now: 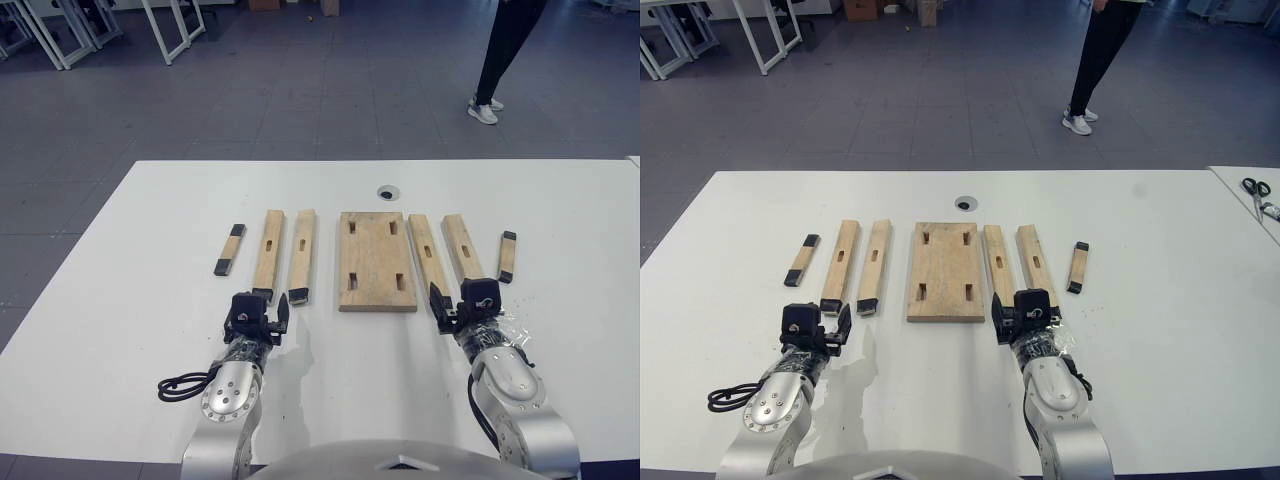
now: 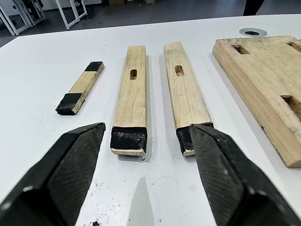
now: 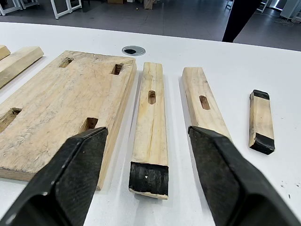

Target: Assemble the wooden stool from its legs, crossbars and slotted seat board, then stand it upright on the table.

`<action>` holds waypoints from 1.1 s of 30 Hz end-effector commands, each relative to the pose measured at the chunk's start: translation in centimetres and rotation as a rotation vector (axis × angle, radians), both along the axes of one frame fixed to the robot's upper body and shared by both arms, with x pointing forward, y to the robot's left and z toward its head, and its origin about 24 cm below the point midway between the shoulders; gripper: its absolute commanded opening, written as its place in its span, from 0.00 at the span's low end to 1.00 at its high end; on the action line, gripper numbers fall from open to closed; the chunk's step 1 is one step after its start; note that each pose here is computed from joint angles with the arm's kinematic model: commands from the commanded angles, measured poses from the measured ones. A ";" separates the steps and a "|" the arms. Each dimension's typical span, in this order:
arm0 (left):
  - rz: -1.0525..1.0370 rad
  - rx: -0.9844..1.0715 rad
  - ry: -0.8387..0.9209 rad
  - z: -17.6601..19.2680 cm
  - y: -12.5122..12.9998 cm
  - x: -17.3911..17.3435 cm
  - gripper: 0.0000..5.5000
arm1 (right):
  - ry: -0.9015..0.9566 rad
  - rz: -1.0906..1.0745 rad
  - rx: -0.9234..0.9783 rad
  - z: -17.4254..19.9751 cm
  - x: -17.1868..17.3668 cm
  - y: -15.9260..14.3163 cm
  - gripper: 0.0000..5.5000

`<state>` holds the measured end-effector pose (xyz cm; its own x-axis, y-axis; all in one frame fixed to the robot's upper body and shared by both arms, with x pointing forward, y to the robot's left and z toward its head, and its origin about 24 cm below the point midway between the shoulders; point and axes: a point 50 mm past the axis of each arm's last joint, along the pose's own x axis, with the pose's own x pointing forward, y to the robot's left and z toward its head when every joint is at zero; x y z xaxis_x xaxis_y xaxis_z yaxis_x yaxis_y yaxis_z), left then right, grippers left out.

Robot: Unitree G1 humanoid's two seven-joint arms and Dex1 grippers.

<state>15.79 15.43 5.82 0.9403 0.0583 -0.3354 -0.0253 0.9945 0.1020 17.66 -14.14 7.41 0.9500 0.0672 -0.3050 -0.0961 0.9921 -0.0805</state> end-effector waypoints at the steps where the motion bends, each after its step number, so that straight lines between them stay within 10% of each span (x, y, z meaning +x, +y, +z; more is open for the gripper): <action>1: 0.011 0.007 -0.014 0.1 -0.2 0.3 0.61 | 0.001 0.003 -0.014 0.1 0.4 -0.2 0.57; 23: 0.060 -0.001 -0.006 0.1 0.2 0.0 0.61 | -0.034 -0.048 -0.043 0.7 0.9 -2.0 0.57; 33: 0.094 -0.002 0.005 -0.1 0.6 -0.4 0.61 | -0.198 -0.303 0.066 6.8 9.8 -8.6 0.57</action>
<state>15.42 16.09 5.61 0.9279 0.1409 -0.3453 -0.1131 0.9886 0.0995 26.98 -21.77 14.36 0.9792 -0.1891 -0.0741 0.1873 0.9818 -0.0302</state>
